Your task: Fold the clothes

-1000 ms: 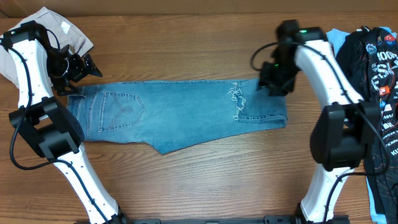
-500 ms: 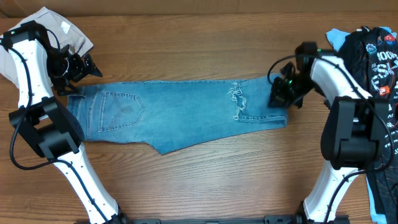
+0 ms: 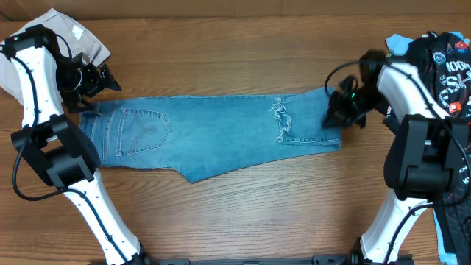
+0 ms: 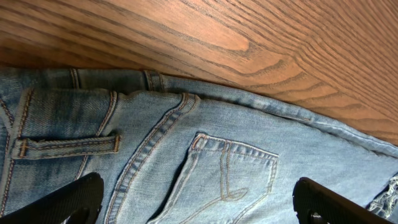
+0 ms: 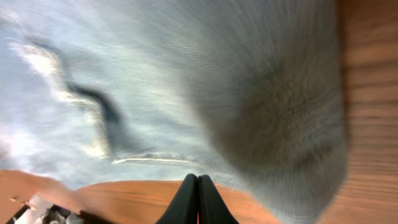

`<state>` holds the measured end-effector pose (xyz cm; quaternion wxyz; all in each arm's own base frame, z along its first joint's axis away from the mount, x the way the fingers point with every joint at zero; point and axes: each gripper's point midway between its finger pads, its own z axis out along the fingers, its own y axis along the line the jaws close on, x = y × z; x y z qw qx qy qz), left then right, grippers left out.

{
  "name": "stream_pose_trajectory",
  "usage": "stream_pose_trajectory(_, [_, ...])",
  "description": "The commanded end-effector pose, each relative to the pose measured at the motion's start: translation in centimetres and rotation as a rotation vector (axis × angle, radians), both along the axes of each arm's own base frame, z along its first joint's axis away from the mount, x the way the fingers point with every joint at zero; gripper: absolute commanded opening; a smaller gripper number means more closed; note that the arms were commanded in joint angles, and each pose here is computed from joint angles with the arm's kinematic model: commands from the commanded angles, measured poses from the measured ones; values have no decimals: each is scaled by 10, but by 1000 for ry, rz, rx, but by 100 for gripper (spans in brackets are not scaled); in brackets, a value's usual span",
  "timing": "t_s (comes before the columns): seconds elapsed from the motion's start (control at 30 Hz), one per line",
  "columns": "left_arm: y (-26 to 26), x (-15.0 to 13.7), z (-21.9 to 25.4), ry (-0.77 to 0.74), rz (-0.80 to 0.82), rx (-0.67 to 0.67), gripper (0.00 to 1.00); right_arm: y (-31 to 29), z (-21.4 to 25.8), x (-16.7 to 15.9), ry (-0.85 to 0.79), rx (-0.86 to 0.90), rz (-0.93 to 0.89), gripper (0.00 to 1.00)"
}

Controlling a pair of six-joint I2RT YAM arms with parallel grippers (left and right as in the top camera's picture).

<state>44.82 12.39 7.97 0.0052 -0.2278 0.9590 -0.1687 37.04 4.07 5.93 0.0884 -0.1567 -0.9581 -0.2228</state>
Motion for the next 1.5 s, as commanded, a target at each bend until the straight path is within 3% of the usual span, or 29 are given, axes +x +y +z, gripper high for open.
stream_pose_trajectory(0.0, [-3,0,8,-18,-29,14,100,-19,34,29,-137,-60,25,21])
stream_pose_trajectory(0.1, [-3,-1,8,-15,-29,13,100,-46,34,39,-171,-152,1,86])
stream_pose_trajectory(0.13, [-3,-1,8,-15,-29,13,100,-55,32,39,-169,-176,-9,98])
stream_pose_trajectory(0.33, [-3,-1,8,-16,-29,13,100,-74,10,38,-178,-149,-72,100])
stream_pose_trajectory(0.57, [-3,-1,8,-16,-29,13,100,-40,-15,27,-209,46,-19,100])
stream_pose_trajectory(0.9, [-3,-1,8,-17,-29,13,100,-27,-48,6,-184,98,-20,100])
stream_pose_trajectory(1.13, [-3,0,8,-18,-29,13,100,-17,-50,5,-199,160,-27,68])
stream_pose_trajectory(1.37, [-3,-1,8,-18,-29,13,100,-19,-52,8,-185,137,-66,4])
stream_pose_trajectory(1.47, [-3,-1,8,-16,-29,13,100,-30,-57,12,-170,69,-109,4])
